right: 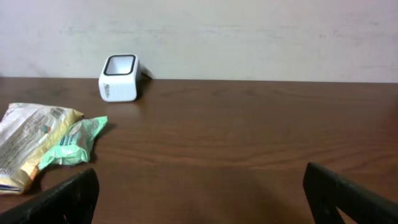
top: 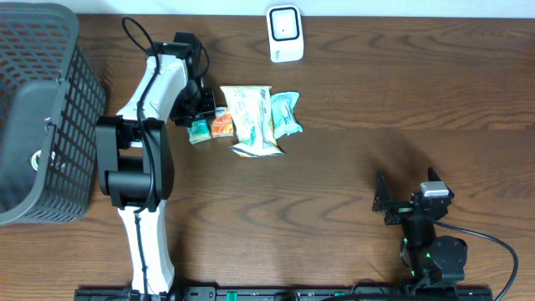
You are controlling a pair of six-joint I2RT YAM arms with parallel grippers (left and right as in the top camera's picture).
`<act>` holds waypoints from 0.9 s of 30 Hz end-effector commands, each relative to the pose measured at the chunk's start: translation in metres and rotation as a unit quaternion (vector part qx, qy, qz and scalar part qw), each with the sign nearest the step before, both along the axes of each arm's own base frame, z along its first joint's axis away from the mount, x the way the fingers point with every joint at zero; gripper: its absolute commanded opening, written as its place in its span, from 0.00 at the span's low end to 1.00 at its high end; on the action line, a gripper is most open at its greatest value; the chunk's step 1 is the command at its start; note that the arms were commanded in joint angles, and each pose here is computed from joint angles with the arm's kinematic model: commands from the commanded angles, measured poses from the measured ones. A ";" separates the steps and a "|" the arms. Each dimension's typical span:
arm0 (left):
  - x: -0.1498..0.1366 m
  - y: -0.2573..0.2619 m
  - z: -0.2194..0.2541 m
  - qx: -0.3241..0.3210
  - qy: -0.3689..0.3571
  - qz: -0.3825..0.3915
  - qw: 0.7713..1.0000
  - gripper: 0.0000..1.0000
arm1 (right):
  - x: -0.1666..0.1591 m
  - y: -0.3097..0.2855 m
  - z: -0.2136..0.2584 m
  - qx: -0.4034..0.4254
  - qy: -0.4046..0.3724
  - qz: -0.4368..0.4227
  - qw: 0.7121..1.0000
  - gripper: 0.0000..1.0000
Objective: Scan the item barcode
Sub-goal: 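Release the green Kleenex pack left of the orange pack, then move the left gripper back over the grey basket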
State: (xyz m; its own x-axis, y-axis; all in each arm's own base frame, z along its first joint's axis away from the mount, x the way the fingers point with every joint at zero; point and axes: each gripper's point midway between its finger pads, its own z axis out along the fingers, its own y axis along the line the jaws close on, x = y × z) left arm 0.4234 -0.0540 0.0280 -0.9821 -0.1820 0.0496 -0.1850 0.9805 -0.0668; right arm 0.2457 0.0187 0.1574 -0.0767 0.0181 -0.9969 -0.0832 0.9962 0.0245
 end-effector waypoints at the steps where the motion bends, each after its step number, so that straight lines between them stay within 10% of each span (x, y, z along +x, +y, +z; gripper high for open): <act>1: 0.023 -0.004 0.055 -0.012 -0.076 -0.002 0.997 0.50 | 0.000 0.001 -0.001 0.007 0.001 0.001 1.000 0.99; 15: 0.047 0.032 0.274 -0.019 -0.395 0.035 0.918 0.70 | 0.000 0.001 -0.001 0.007 0.000 0.001 1.000 0.99; 27: 0.011 0.191 0.350 0.168 -0.480 0.224 0.831 0.71 | 0.000 0.001 -0.001 0.007 0.000 0.001 1.000 0.99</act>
State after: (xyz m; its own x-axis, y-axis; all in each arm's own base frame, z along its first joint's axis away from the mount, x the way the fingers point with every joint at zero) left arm 0.4537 0.0862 0.3646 -0.4553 -0.3673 -0.8111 -0.3907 0.9010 -0.1887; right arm 0.2457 0.0187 0.1574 -0.0767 0.0181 -0.9969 -0.0832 0.9962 0.0245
